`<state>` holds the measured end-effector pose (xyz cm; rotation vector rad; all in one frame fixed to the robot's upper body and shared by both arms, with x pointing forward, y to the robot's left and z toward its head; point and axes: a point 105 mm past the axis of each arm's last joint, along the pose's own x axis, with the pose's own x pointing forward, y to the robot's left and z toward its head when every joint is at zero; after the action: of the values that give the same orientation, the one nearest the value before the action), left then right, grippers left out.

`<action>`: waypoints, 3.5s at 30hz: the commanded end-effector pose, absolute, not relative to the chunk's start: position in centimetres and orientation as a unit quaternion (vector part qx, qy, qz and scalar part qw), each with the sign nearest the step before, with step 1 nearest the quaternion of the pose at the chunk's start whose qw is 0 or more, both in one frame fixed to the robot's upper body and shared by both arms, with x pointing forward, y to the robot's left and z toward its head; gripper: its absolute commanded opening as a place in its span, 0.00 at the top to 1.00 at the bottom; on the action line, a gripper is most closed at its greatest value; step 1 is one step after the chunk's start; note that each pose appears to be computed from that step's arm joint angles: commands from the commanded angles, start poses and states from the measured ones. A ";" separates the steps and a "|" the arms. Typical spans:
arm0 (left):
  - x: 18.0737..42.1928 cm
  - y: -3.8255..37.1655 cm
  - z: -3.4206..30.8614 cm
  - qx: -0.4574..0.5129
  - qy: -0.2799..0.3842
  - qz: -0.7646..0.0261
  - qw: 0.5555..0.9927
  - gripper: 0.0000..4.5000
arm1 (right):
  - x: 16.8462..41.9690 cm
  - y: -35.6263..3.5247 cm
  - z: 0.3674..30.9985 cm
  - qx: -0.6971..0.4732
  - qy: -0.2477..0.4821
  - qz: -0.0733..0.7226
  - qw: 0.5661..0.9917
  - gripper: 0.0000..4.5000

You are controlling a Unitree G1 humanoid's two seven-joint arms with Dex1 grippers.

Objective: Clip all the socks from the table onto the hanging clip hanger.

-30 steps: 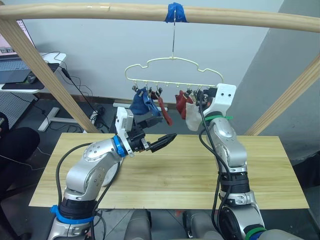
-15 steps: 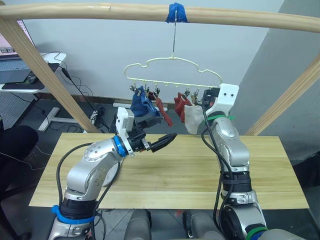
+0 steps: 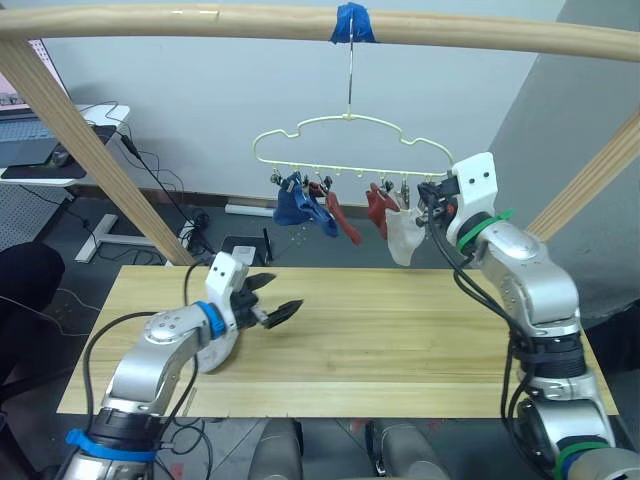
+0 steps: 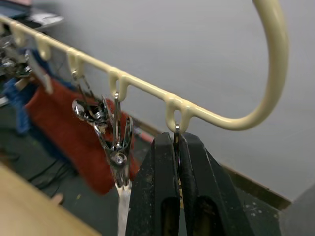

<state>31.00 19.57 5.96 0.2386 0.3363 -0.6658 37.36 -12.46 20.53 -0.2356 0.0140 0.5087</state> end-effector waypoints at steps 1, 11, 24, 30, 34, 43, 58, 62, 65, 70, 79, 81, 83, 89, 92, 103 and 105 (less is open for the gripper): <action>31.8 22.7 5.2 0.158 0.169 -0.251 0.940 0.00 | 36.2 -11.5 21.3 -0.120 0.023 0.298 0.947 1.00; 32.9 26.3 0.2 0.132 0.240 -0.178 0.945 0.00 | 35.1 -11.6 22.0 -0.094 0.050 0.300 0.948 1.00; 32.9 26.1 -0.1 0.136 0.254 -0.230 0.930 0.46 | 34.8 -12.4 23.1 -0.080 0.060 0.293 0.951 1.00; 33.3 22.2 2.9 0.119 0.185 -0.302 0.928 0.85 | 34.5 -12.3 23.1 -0.053 0.080 0.312 0.945 1.00; 32.9 18.4 5.8 0.103 0.125 -0.366 0.917 0.99 | 34.1 -12.7 23.1 -0.031 0.104 0.325 0.940 1.00; 29.8 6.7 15.0 0.036 -0.067 -0.526 0.847 0.99 | 34.4 -13.3 24.7 0.143 0.143 0.318 0.926 1.00; 32.4 3.2 16.0 0.060 -0.145 -0.479 0.864 0.99 | 34.4 -12.2 25.7 0.228 0.138 0.337 0.903 1.00; 32.7 3.1 16.2 0.054 -0.154 -0.473 0.866 0.99 | 34.3 -12.1 25.7 0.229 0.144 0.335 0.903 1.00; 32.8 3.1 16.0 0.056 -0.153 -0.472 0.866 0.99 | 34.2 -12.1 25.7 0.233 0.147 0.334 0.901 1.00; 33.1 3.1 16.1 0.054 -0.157 -0.468 0.868 0.99 | 34.0 -11.9 25.8 0.242 0.148 0.337 0.897 1.00; 33.4 2.8 16.7 0.053 -0.166 -0.464 0.868 0.99 | 33.7 -11.5 25.6 0.249 0.157 0.341 0.893 1.00; 33.5 2.7 16.8 0.053 -0.167 -0.465 0.868 0.99 | 33.6 -11.3 25.5 0.253 0.158 0.342 0.891 1.00; 33.5 2.6 16.8 0.053 -0.169 -0.465 0.867 0.99 | 33.5 -11.1 25.4 0.254 0.161 0.345 0.889 1.00; 33.0 2.3 17.2 0.046 -0.176 -0.477 0.860 0.99 | 33.1 -10.8 25.4 0.257 0.164 0.349 0.886 1.00; 32.8 2.1 17.4 0.041 -0.178 -0.482 0.857 1.00 | 33.0 -10.7 25.3 0.258 0.168 0.347 0.886 0.82; 33.0 1.5 16.9 0.062 -0.162 -0.492 0.853 0.69 | 32.7 -13.1 26.0 0.247 0.152 0.313 0.905 0.00; 33.5 1.3 16.1 0.074 -0.142 -0.493 0.855 0.56 | 32.5 -14.1 26.1 0.221 0.138 0.296 0.919 0.00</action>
<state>33.65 1.99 15.95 0.1306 -0.2956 -1.0138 33.17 -14.10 24.68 0.4847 0.3549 0.5812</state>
